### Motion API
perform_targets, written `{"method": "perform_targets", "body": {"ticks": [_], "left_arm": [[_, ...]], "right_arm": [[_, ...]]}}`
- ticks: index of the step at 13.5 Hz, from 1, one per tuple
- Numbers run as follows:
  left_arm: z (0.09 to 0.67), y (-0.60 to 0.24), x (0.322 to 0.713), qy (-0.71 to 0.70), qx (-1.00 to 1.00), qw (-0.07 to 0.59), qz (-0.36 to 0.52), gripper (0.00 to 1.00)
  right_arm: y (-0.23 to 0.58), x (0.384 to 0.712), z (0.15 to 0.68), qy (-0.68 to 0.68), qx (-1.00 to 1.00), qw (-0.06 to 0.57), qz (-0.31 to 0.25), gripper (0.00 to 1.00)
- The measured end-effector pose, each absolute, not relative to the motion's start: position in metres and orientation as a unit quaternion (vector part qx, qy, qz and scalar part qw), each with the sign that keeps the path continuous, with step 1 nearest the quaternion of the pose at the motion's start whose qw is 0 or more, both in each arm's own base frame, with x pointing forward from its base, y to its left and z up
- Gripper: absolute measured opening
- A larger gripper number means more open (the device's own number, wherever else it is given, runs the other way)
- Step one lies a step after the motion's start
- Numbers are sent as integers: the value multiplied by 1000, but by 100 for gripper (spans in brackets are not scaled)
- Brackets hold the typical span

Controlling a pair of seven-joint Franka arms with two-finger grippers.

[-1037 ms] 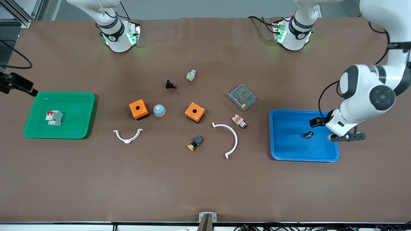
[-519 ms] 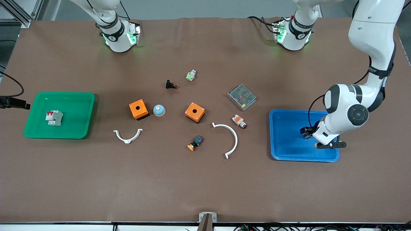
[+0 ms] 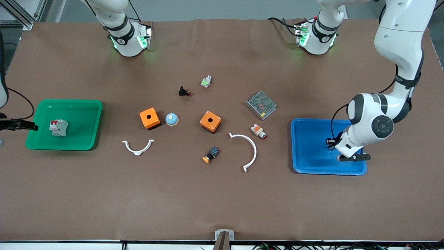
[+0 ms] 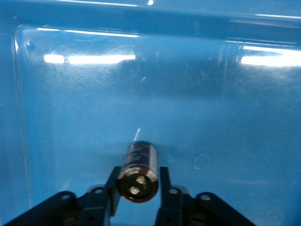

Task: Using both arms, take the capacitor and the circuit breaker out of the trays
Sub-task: 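Grasp the capacitor with the left gripper while the right gripper reaches the breaker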

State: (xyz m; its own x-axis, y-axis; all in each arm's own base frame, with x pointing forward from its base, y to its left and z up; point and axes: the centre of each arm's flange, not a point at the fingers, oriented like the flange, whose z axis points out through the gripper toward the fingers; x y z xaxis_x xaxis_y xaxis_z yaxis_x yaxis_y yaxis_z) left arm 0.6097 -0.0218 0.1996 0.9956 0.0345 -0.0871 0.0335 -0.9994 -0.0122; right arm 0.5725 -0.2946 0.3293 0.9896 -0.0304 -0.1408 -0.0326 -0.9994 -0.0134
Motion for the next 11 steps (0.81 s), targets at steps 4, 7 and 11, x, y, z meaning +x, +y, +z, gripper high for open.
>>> {"method": "perform_targets", "body": {"ticks": [4, 7, 11], "left_arm": [[226, -27, 620, -13, -1000, 4, 24, 34], [279, -68, 618, -3, -1000, -3, 14, 34], [327, -180, 594, -30, -999, -25, 7, 34]], "right_arm": [[-289, 549, 277, 24, -997, 21, 73, 100], [-284, 531, 249, 27, -996, 25, 79, 100], [-291, 523, 242, 35, -996, 24, 75, 100]]}}
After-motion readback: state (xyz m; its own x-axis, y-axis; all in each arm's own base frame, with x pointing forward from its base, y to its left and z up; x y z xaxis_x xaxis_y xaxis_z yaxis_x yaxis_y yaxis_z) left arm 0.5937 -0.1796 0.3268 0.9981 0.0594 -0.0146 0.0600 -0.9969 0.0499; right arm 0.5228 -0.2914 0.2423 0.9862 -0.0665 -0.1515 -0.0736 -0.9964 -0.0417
